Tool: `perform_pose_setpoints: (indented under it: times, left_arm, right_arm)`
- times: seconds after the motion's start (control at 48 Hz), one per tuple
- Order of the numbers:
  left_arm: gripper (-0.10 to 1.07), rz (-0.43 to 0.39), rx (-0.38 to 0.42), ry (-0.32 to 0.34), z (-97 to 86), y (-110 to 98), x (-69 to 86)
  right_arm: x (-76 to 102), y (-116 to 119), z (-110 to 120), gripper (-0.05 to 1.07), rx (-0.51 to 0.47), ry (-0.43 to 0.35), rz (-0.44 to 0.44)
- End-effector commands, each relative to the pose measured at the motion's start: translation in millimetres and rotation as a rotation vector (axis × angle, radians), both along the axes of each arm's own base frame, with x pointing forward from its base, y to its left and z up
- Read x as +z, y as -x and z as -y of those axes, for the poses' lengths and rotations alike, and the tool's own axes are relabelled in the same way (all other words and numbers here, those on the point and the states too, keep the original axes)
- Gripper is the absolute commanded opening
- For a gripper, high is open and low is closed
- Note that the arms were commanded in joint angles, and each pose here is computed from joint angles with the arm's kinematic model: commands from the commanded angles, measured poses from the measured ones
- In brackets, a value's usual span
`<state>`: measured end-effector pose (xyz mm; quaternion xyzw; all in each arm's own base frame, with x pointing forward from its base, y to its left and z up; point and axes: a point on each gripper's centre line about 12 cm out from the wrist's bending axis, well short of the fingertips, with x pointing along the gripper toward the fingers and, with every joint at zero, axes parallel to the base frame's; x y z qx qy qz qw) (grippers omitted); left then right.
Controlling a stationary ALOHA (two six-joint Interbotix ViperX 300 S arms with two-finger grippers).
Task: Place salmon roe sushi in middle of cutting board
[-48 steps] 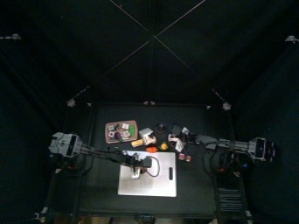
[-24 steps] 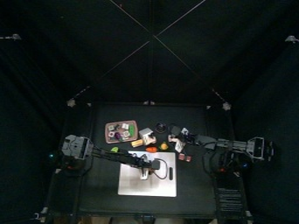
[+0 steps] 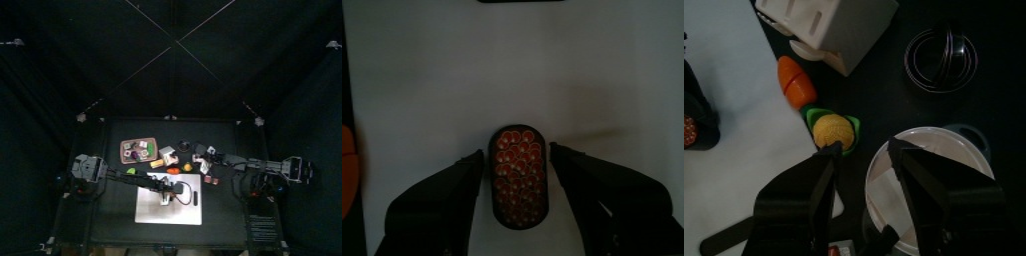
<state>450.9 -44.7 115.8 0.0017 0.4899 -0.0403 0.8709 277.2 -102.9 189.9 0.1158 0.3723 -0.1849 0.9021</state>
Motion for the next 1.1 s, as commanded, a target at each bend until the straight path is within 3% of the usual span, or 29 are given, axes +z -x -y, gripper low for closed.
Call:
perform_pose_setpoints:
  times: [0.0,0.167,0.312,0.688,0.875,1.083]
  left_arm:
    - [0.92,0.041,-0.002,0.001,0.3,-5.4,15.0]
    - [0.92,0.061,-0.001,0.003,0.4,-6.4,22.5]
    - [0.92,0.102,-0.016,-0.015,-0.5,-8.7,38.6]
    - [0.92,0.194,-0.013,-0.020,-5.2,3.5,63.5]
    - [0.92,0.294,-0.015,-0.019,-8.1,25.5,88.0]
    - [0.92,0.441,0.046,-0.032,-37.7,63.6,106.5]
  right_arm:
    - [6.1,-1.4,0.0,0.80,0.002,0.007,0.020]
    - [5.6,-1.5,0.1,0.80,0.002,0.007,0.019]
    - [5.6,-1.7,-0.4,0.80,0.002,0.006,0.019]
    - [13.1,-2.7,-8.2,0.80,0.019,-0.003,0.035]
    - [26.3,-3.9,-31.5,0.79,0.092,-0.009,0.041]
    - [35.5,-12.9,-64.4,0.79,0.186,-0.039,0.081]
